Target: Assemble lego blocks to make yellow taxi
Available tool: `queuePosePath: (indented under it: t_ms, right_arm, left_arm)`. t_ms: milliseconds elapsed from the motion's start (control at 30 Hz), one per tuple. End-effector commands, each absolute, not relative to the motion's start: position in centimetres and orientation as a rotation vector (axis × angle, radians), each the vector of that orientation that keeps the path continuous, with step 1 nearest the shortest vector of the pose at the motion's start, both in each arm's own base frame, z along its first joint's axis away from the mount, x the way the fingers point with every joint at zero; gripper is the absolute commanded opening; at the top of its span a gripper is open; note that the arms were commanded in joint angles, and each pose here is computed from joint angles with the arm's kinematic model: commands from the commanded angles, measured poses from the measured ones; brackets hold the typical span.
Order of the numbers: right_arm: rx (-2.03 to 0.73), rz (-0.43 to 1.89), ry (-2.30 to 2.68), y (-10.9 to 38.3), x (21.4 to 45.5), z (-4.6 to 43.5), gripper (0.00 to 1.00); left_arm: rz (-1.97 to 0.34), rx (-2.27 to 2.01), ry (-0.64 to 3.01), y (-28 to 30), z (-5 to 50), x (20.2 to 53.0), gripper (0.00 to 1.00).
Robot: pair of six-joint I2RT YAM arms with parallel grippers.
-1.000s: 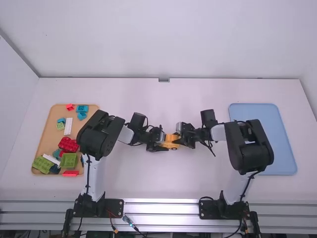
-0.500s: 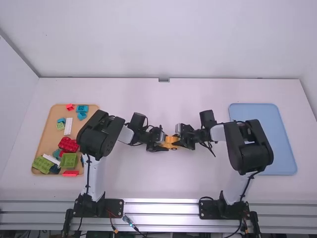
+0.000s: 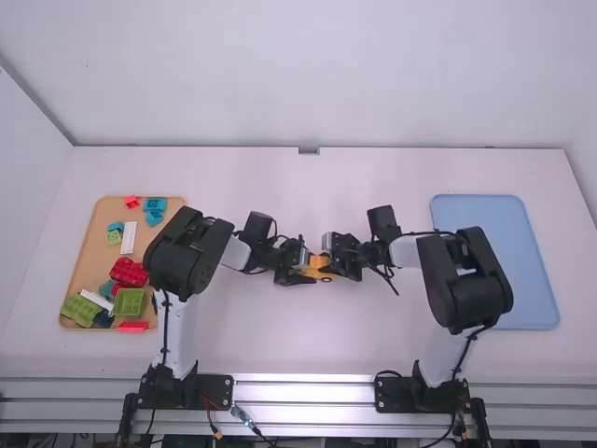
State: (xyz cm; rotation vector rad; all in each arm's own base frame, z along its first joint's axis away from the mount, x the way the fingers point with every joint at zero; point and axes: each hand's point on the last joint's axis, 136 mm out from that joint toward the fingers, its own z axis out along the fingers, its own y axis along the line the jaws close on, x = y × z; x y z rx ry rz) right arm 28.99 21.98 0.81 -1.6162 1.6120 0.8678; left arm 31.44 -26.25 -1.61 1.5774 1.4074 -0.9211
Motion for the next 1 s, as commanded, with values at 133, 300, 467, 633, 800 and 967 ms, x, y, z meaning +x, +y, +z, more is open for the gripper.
queuePosePath:
  t_ms: [133,300,467,633,800,967]
  right_arm:
    - [-1.707,0.716,1.839,19.8,28.2,-3.1,0.00]
    - [-1.739,0.694,1.840,20.1,27.9,-3.4,0.00]
    - [-1.804,0.661,1.812,20.8,27.4,-3.8,0.00]
    - [-1.844,0.608,1.834,20.8,27.2,-4.4,0.00]
    - [-1.886,0.553,1.863,20.5,27.0,-4.9,0.00]
    - [-1.895,0.554,1.870,20.6,27.0,-4.8,0.00]
  left_arm:
    - [-0.868,1.596,1.437,-25.7,-2.7,31.6,0.40]
    - [-0.866,1.593,1.433,-25.9,-2.5,31.9,0.40]
    - [-0.864,1.593,1.433,-25.9,-2.5,31.9,0.39]
    - [-0.862,1.593,1.430,-25.9,-2.4,32.0,0.39]
    - [-0.861,1.594,1.430,-25.9,-2.4,32.0,0.38]
    - [-0.860,1.593,1.429,-25.9,-2.4,32.1,0.38]
